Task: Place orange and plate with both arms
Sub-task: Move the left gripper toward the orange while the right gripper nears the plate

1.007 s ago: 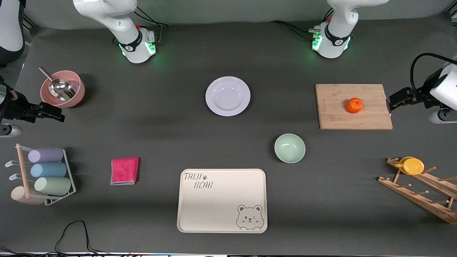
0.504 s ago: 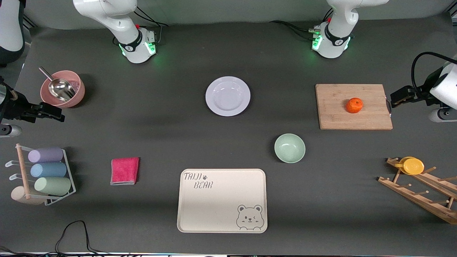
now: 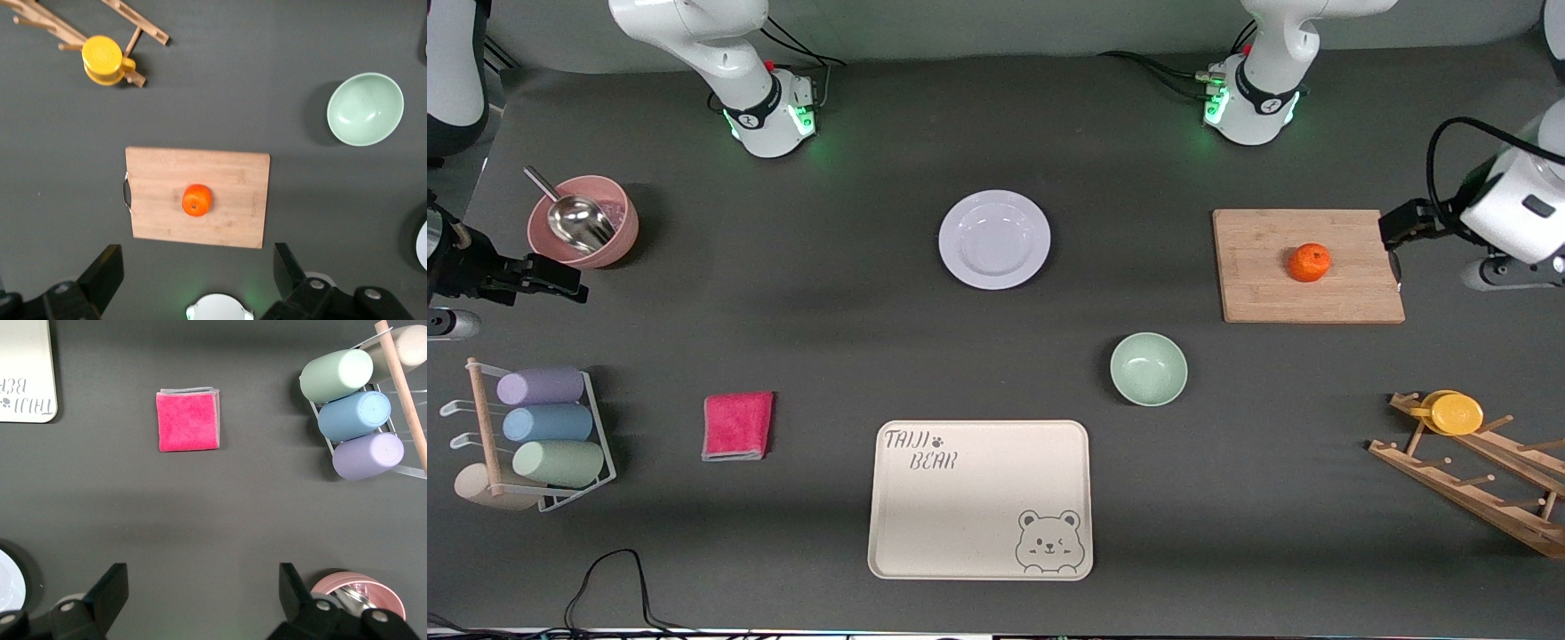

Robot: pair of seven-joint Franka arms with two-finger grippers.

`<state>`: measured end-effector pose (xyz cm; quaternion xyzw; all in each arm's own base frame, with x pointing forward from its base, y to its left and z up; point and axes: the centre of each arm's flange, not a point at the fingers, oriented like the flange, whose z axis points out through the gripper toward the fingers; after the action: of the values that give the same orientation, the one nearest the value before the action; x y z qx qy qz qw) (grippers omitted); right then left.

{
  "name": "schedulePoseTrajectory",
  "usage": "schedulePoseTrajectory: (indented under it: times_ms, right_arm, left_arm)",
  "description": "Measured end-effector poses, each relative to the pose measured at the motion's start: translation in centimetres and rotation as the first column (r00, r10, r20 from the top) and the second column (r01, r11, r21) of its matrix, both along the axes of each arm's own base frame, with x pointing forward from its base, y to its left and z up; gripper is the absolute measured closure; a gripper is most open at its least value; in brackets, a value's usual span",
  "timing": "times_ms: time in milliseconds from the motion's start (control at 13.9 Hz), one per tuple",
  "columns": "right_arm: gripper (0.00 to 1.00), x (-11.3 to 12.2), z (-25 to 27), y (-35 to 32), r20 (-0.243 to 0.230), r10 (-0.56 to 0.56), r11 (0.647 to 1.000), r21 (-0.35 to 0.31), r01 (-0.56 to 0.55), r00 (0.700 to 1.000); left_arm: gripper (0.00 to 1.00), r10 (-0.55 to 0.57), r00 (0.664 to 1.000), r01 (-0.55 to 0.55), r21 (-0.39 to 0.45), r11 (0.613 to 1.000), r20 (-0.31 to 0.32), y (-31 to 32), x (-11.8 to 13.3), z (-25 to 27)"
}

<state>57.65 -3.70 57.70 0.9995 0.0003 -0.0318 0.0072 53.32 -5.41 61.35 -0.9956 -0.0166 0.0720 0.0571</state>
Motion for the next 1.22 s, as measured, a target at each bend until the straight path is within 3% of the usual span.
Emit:
schedulePoseTrajectory:
  times_ms: [216,432,647,863,1079,1223]
  right_arm:
    - [0.00,-2.1,1.3,1.7,0.005,-0.004,1.000,0.008,0.004,1.000]
    - [0.00,-6.4,2.6,6.3,0.016,-0.028,0.999,0.019,0.028,0.999]
    - [0.00,-11.1,2.6,9.8,0.029,-0.040,0.999,0.033,0.039,0.999]
    - [0.00,-14.7,1.7,12.7,0.030,-0.037,0.998,0.041,0.036,0.999]
    - [0.00,-17.3,0.9,16.6,0.022,-0.023,0.999,0.040,0.022,0.999]
    - [0.00,-17.8,0.4,17.5,0.012,-0.008,0.999,0.035,0.007,1.000]
  left_arm:
    - [0.00,0.003,1.000,-0.004,0.010,1.000,0.017,-0.1,-6.3,1.9]
    - [0.00,0.012,0.999,-0.012,-0.016,1.000,0.047,3.8,-11.4,3.7]
    - [0.00,0.016,0.999,-0.015,-0.056,0.998,0.029,8.1,-12.2,2.9]
    - [0.00,0.010,1.000,-0.010,-0.057,0.998,-0.008,8.0,-12.1,0.2]
    - [0.00,0.000,1.000,0.000,-0.057,0.998,-0.014,7.8,-11.6,-3.3]
    - [0.00,-0.008,1.000,0.007,-0.059,0.998,-0.015,7.6,-11.5,-6.5]
